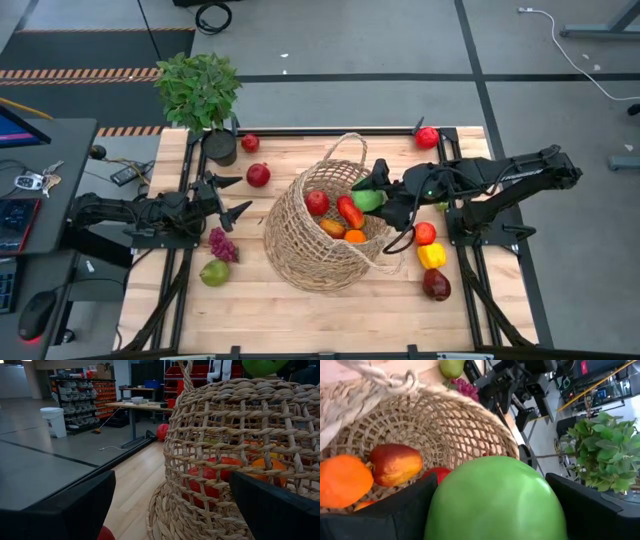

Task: Build produce basket
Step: Put the green apple into the brown basket

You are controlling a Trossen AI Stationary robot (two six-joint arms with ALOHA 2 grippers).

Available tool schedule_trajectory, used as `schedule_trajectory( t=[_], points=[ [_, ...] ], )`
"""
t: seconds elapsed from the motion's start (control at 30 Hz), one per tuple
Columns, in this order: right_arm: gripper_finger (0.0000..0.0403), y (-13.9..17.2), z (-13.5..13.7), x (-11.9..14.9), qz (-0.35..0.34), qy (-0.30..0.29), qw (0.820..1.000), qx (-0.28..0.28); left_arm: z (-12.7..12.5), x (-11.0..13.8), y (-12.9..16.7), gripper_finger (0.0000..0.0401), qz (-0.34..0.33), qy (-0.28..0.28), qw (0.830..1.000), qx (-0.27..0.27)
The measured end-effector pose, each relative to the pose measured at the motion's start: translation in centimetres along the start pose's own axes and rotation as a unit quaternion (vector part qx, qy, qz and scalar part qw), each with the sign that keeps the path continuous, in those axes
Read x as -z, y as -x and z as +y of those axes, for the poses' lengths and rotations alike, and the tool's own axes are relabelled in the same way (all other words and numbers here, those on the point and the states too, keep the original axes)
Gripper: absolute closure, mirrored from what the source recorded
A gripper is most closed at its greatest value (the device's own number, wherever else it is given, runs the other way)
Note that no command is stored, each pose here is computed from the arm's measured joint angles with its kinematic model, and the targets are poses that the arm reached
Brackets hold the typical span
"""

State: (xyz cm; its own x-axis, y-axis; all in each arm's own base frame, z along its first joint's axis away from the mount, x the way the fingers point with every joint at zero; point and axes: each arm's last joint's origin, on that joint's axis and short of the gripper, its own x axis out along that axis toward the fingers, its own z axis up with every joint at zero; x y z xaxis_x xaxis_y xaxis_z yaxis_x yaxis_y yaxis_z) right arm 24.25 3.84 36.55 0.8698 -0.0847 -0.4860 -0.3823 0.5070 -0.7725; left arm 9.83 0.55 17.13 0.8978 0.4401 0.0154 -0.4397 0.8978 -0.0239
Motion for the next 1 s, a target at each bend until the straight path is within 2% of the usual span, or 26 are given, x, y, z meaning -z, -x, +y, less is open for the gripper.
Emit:
schedule_trajectory(
  t=[0.17, 0.27, 0.43, 0.5, 0.57, 0.67, 0.73, 0.8, 0.83, 1.0],
  points=[
    [0.0037, 0.0, -0.1, -0.1, -0.036, -0.016, 0.999, -0.017, 0.0, 0.0, 0.0, 0.0003, 0.0, 0.0, 1.0, 0.0],
    [0.0037, -0.4, -0.5, -0.2, -0.075, -0.058, 0.995, -0.032, 0.0, 0.0, 0.0, 0.0003, 0.0, 0.0, 1.0, 0.0],
    [0.0037, -2.1, -1.3, -0.2, -0.112, -0.178, 0.977, -0.038, 0.0, 0.0, 0.0, 0.0003, 0.0, 0.0, 1.0, 0.0],
    [0.0037, -3.1, -1.7, -0.2, -0.119, -0.241, 0.963, -0.031, 0.0, 0.0, 0.0, 0.0003, 0.0, 0.0, 1.0, 0.0],
    [0.0037, -4.1, -2.0, -0.1, -0.122, -0.319, 0.939, -0.027, 0.0, 0.0, 0.0, 0.0003, 0.0, 0.0, 1.0, 0.0],
    [0.0037, -5.7, -2.0, 0.0, -0.111, -0.456, 0.882, -0.033, 0.0, 0.0, 0.0, 0.0003, 0.0, 0.0, 1.0, 0.0],
    [0.0037, -6.5, -1.8, 0.1, -0.097, -0.553, 0.827, -0.046, 0.0, 0.0, 0.0, 0.0003, 0.0, 0.0, 1.0, 0.0],
    [0.0037, -7.4, -1.4, 0.2, -0.079, -0.639, 0.763, -0.061, 0.0, 0.0, 0.0, 0.0003, 0.0, 0.0, 1.0, 0.0],
    [0.0037, -7.7, -1.2, 0.2, -0.071, -0.672, 0.734, -0.068, 0.0, 0.0, 0.0, 0.0003, 0.0, 0.0, 1.0, 0.0],
    [0.0037, -9.4, -0.7, 0.6, -0.037, -0.785, 0.612, -0.092, 0.0, 0.0, 0.0, 0.0003, 0.0, 0.0, 1.0, 0.0]
  ],
)
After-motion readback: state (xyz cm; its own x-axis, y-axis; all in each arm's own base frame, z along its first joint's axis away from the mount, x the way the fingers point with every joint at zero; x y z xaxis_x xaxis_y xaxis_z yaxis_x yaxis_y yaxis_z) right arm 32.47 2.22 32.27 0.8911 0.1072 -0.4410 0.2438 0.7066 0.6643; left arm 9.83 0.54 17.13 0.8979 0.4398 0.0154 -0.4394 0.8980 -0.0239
